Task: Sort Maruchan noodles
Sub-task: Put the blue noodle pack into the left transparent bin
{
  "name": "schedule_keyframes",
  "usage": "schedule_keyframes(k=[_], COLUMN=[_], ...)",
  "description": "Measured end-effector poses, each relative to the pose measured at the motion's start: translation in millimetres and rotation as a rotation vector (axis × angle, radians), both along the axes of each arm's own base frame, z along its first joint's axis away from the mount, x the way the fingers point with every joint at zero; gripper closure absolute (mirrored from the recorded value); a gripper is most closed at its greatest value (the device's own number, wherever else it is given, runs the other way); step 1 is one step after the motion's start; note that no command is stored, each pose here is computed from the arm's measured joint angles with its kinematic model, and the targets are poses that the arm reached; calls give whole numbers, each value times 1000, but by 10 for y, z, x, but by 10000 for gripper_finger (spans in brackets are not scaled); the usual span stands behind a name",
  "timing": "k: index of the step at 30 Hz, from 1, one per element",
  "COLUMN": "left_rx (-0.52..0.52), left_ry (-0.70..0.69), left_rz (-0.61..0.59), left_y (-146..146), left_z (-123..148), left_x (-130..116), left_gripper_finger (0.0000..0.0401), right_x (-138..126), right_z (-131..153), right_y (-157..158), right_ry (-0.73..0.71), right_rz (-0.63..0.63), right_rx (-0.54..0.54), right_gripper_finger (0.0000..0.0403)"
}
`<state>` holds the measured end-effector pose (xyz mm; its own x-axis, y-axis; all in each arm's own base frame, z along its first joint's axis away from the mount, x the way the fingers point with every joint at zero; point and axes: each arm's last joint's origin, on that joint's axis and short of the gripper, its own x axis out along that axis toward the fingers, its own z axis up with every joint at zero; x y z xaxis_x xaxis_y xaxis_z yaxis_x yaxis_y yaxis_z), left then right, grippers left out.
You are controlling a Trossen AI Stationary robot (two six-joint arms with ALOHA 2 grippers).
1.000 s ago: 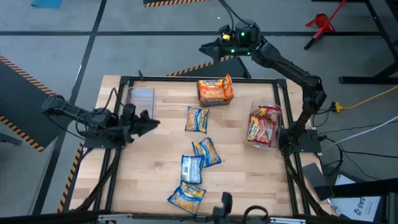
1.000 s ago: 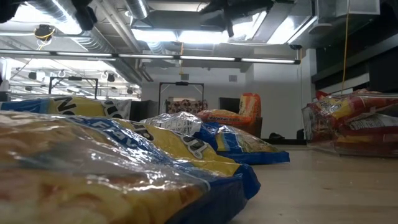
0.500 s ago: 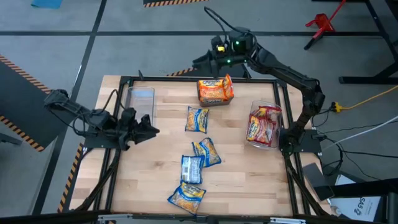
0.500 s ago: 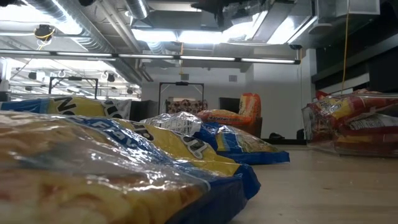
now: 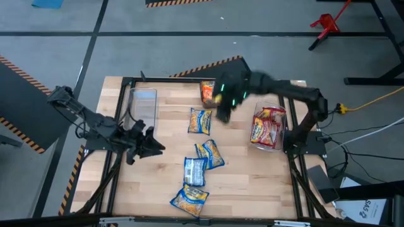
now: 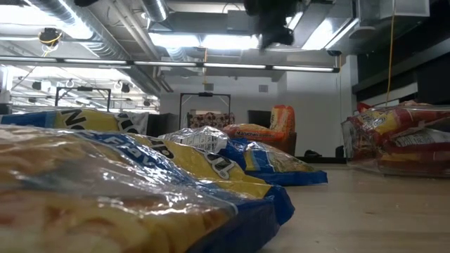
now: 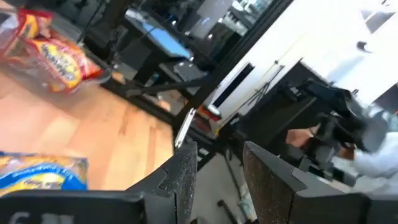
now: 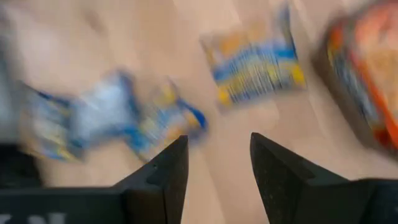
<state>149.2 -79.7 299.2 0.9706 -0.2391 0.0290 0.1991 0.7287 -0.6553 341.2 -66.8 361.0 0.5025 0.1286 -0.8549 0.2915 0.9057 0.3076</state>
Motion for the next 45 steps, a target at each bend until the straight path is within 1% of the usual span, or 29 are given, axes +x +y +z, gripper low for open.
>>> schedule_keyframes(k=[2, 4, 6, 8, 11, 13, 15, 19, 22, 25, 27, 29, 31, 35, 37, 40, 42, 45], left_rx=[15, 34, 44, 49, 56, 61, 62, 63, 62, 62, 62, 62, 63, 69, 68, 68, 64, 20], left_ry=[28, 60, 74, 81, 86, 85, 84, 84, 84, 84, 84, 84, 84, 89, 90, 93, 93, 89], left_rz=[15, 47, 78, 103, 136, 151, 154, 154, 153, 153, 155, 163, 176, 182, 182, 182, 191, 213], left_y=[-17, -23, -20, -21, -17, -13, -12, -12, -12, -12, -12, -9, -6, -4, -4, -4, -1, 5], left_z=[-38, -80, -100, -114, -123, -123, -123, -123, -123, -123, -123, -123, -123, -129, -130, -132, -132, -122], left_x=[19, 36, 50, 64, 72, 74, 75, 75, 75, 75, 75, 75, 75, 75, 75, 75, 75, 75], left_gripper_finger=[276, 276, 276, 276, 276, 276, 276, 276, 276, 276, 276, 276, 276, 276, 276, 276, 276, 276], right_x=[17, 19, 3, 4, 5, 8, -21, -84, -111, -123, -114, -94, -29, 60, 87, 118, 129, 151], right_z=[-229, -458, -701, -950, -1284, -1474, -1650, -1911, -2046, -2117, -2170, -2211, -2264, -2366, -2384, -2375, -2363, -2343], right_y=[244, 457, 623, 719, 813, 863, 892, 874, 855, 901, 945, 983, 1023, 1055, 1051, 1056, 1058, 1064], right_ry=[114, 187, 244, 258, 239, 202, 184, 139, 74, 10, -6, -16, -42, -18, -5, -13, -20, -28], right_rz=[17, 47, 56, -13, -131, -186, -242, -369, -447, -484, -492, -489, -478, -462, -466, -470, -472, -468], right_rx=[-74, -120, -132, -109, 9, 84, 128, 165, 179, 191, 172, 160, 171, 185, 200, 207, 204, 205], right_gripper_finger=[247, 247, 247, 246, 232, 211, 181, 115, 74, 52, 48, 50, 54, 65, 79, 115, 151, 214])
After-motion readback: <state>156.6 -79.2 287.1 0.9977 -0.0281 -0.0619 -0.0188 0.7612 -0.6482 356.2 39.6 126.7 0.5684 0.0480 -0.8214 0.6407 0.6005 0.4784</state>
